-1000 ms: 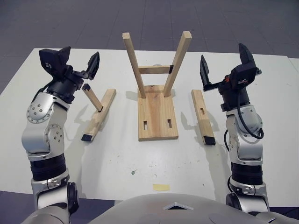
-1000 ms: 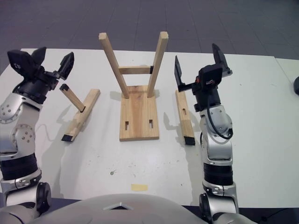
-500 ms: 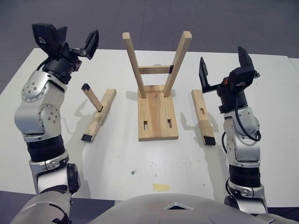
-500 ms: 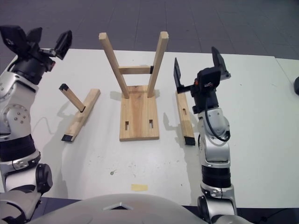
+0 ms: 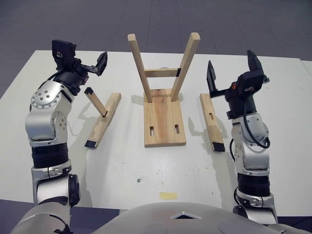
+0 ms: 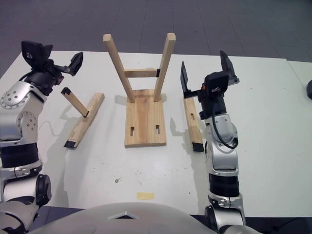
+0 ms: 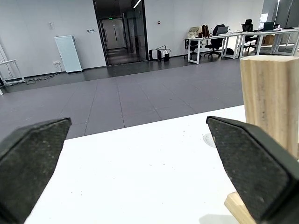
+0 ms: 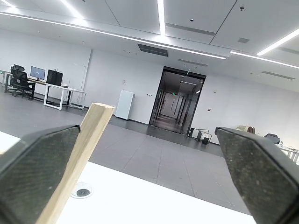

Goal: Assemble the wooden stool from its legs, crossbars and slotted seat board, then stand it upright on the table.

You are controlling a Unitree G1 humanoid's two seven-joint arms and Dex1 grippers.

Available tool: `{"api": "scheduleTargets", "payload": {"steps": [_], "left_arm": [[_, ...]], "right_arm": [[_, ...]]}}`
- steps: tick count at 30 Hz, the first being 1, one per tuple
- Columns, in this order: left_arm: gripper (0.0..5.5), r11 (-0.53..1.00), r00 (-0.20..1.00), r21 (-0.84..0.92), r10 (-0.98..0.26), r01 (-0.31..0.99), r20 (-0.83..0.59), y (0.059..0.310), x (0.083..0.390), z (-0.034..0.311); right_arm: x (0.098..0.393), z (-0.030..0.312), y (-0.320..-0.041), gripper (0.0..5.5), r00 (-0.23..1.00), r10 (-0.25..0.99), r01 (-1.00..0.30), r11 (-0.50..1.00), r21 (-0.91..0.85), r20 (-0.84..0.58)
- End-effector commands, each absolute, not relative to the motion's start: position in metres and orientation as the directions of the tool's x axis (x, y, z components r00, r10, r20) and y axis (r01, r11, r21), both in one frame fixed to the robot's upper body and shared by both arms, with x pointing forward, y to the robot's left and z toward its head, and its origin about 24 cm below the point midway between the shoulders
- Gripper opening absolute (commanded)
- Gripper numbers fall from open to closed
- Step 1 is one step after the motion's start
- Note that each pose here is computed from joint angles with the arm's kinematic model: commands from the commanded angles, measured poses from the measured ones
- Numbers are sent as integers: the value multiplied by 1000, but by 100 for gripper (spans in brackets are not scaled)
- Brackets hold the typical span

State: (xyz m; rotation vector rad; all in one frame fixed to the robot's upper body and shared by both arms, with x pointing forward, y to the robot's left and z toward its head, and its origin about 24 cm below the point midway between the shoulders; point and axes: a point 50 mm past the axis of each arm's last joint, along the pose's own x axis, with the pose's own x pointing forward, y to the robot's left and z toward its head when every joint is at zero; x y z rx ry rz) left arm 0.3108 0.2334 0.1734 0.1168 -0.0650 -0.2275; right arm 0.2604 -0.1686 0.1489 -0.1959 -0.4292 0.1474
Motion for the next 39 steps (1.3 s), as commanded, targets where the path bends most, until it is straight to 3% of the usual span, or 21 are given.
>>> {"api": "scheduleTargets", "payload": {"steps": [1,5,7,15,18,26,34,39], "left_arm": [[537,971,976,134,-209,199,67,237,314,180],[537,980,961,98,-189,173,203,239,316,208],[537,984,967,90,-170,156,187,242,318,203],[537,965,957,130,-196,226,-212,230,312,94],[537,962,946,147,-186,230,-266,229,311,76],[537,960,967,165,-199,225,-158,231,316,109],[537,963,976,206,-196,174,90,231,309,199],[537,951,984,253,-180,176,-9,235,289,207]], "right_arm": [[260,154,-167,540,888,188,-101,970,-221,419],[260,158,-167,540,883,189,-101,970,-219,429],[260,159,-166,540,882,190,-104,971,-216,432],[261,155,-165,540,888,186,-106,973,-207,420],[260,154,-165,540,890,187,-108,973,-206,415],[258,152,-164,540,894,189,-113,973,-203,406],[256,152,-164,540,894,185,-112,974,-197,409],[250,149,-167,540,901,160,-86,977,-195,404]]}}
